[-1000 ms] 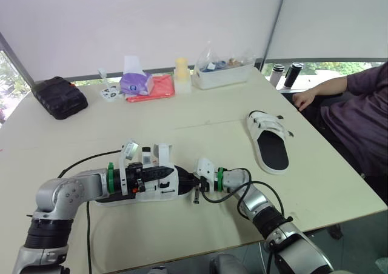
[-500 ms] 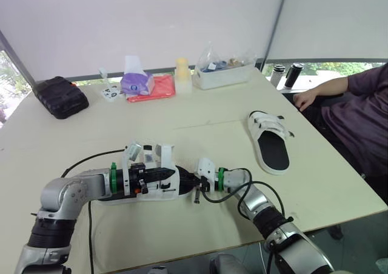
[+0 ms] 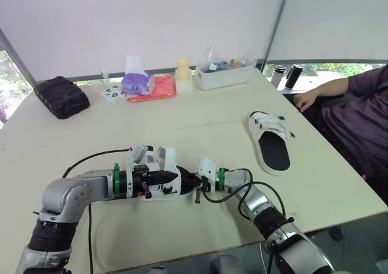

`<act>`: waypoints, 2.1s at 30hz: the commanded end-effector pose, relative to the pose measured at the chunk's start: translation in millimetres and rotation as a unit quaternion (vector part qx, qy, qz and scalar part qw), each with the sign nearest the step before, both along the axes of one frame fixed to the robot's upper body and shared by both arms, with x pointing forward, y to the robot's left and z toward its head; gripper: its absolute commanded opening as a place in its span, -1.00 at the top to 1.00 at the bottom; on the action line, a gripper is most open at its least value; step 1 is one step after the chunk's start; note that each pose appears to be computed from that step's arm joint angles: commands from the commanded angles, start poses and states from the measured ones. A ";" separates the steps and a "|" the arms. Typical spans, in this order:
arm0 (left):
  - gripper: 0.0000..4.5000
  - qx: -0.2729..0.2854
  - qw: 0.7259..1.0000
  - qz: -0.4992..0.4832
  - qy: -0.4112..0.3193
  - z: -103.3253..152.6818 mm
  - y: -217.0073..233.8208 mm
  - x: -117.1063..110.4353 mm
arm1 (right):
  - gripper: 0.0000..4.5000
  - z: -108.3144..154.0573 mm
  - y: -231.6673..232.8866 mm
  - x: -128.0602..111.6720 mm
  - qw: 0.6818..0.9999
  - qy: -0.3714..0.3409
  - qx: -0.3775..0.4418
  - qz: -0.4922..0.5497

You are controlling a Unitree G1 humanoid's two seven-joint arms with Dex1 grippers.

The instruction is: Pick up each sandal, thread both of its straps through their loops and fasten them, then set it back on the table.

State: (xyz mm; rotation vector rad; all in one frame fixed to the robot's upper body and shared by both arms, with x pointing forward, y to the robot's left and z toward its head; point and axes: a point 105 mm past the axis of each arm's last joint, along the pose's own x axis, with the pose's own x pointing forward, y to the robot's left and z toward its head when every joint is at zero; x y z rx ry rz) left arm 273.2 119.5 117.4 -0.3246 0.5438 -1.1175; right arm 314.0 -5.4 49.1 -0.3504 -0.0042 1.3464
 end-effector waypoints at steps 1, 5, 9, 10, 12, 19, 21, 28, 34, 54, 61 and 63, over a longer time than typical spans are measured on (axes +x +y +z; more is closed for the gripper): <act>0.98 0.022 0.998 -0.052 -0.009 -9.7 -14.3 -14.9 | 1.00 -78.5 -32.0 -17.1 0.986 0.113 -0.117 -0.045; 0.98 0.022 0.998 -0.050 -0.015 -11.4 -15.1 -13.0 | 1.00 -79.1 -32.0 -17.5 0.986 0.113 -0.118 -0.045; 0.98 0.028 0.998 -0.041 -0.029 -13.9 -20.3 -9.5 | 1.00 -79.7 -32.1 -18.0 0.985 0.114 -0.118 -0.045; 0.98 0.003 0.999 -0.038 -0.021 -8.6 -23.2 -10.1 | 1.00 -79.8 -32.2 -18.1 0.985 0.115 -0.118 -0.045; 0.98 -0.041 0.998 -0.043 -0.002 0.7 -27.8 -15.0 | 1.00 -80.0 -32.3 -18.3 0.985 0.115 -0.119 -0.044; 0.98 -0.110 0.993 -0.026 0.041 15.9 -23.7 -18.7 | 1.00 -81.4 -32.4 -19.4 0.985 0.116 -0.120 -0.043; 0.98 -0.099 0.994 -0.026 0.038 15.9 -23.3 -20.4 | 1.00 -81.7 -32.1 -19.4 0.985 0.116 -0.120 -0.043; 0.98 -0.027 0.999 -0.033 0.018 -5.0 -22.3 -22.4 | 1.00 -81.6 -30.3 -19.8 0.985 0.116 -0.119 -0.041; 0.98 0.008 1.000 -0.017 -0.012 -14.9 -13.0 -14.1 | 1.00 -82.4 -31.7 -19.9 0.985 0.116 -0.119 -0.044; -0.41 -0.029 0.998 0.013 -0.050 15.7 5.3 5.9 | 1.00 -82.4 -31.8 -18.9 0.985 0.118 -0.120 -0.046; -0.41 -0.020 0.997 -0.022 -0.064 27.5 -1.2 1.8 | 1.00 -82.0 -31.5 -17.8 0.985 0.117 -0.120 -0.047; -0.41 -0.010 0.997 -0.039 -0.069 26.9 -5.4 -5.5 | 1.00 -81.4 -31.4 -17.2 0.985 0.117 -0.119 -0.048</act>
